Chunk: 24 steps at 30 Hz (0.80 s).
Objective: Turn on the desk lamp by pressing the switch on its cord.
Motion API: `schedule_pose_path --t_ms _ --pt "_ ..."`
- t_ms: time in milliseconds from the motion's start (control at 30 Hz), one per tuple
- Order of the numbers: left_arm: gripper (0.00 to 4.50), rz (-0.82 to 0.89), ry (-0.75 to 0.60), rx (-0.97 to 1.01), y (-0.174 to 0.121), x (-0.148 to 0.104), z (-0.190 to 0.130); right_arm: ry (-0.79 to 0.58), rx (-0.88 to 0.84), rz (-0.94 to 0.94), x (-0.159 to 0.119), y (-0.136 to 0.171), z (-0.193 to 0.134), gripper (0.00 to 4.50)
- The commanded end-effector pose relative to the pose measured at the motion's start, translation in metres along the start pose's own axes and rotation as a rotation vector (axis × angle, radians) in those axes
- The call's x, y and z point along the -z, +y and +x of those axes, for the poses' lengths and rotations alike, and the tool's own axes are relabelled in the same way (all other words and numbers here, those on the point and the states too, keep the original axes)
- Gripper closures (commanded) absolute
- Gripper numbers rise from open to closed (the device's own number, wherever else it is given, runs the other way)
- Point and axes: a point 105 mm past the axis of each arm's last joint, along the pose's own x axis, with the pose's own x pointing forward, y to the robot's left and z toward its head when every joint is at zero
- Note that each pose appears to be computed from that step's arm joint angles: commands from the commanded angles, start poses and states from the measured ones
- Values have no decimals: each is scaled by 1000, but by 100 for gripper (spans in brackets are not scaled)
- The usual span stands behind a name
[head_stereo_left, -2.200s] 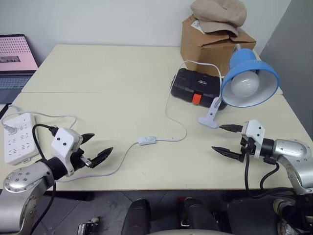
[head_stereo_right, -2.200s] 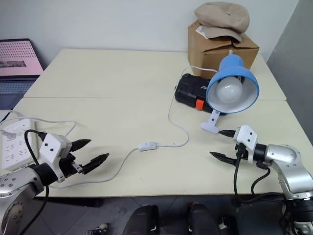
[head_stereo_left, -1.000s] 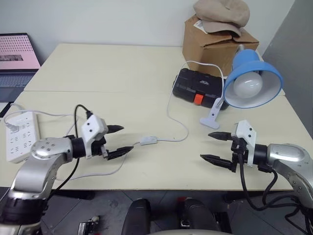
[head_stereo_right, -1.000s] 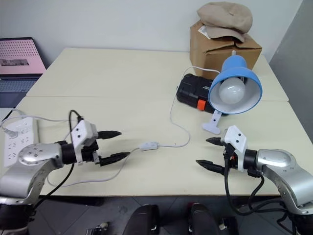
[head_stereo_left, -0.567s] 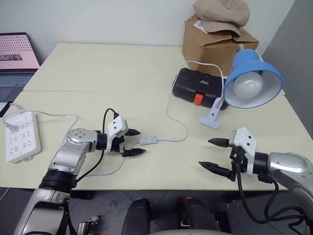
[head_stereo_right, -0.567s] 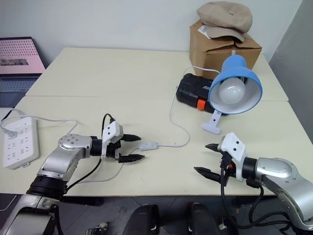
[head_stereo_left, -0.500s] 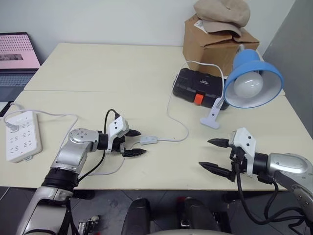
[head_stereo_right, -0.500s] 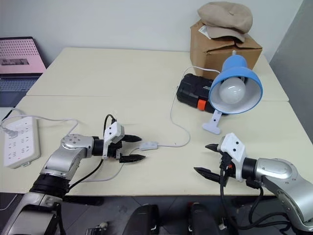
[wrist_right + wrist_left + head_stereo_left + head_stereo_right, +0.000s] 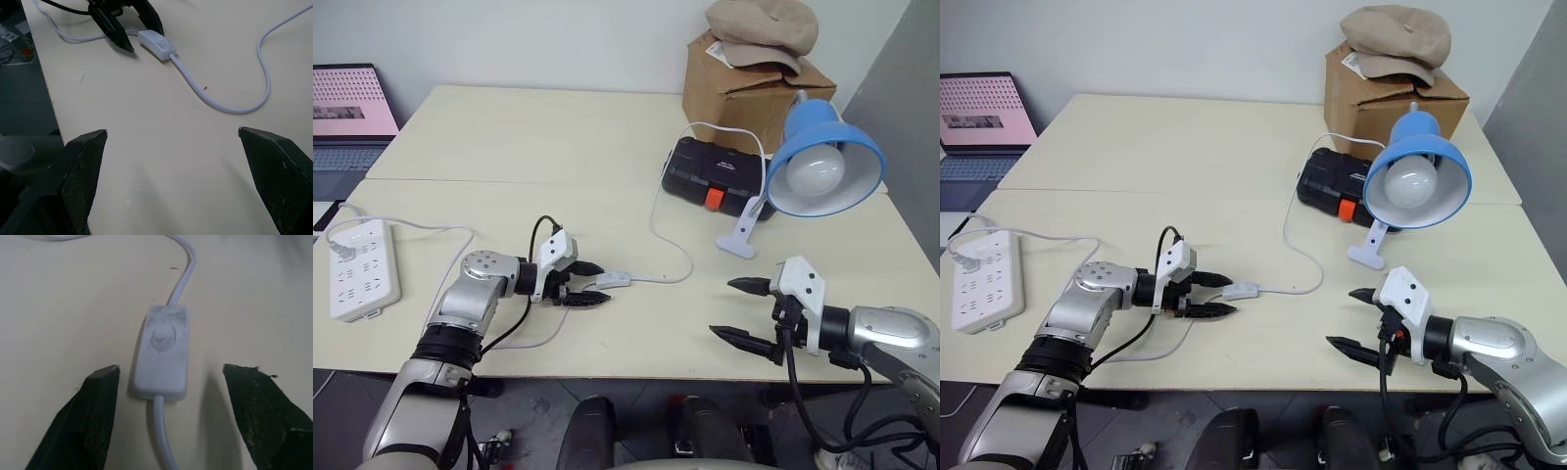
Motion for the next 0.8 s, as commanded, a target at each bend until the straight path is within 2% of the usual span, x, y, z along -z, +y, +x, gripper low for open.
schedule_pose_path --t_ms 33,233,567,700,800 --pt "203 37 21 28 -4 1 3 -19 -11 -31 -8 2 1 0" --pt "339 53 21 27 -5 -1 1 -27 -6 -46 -10 -1 4 0" --pt "341 85 -5 8 -3 -12 0 -35 -4 -55 -10 -2 6 0" --pt "341 145 -29 -3 -3 -26 2 -50 10 -37 -10 -2 4 0" --pt "341 250 -50 -1 -7 -47 6 -76 58 -36 -11 -5 6 0"
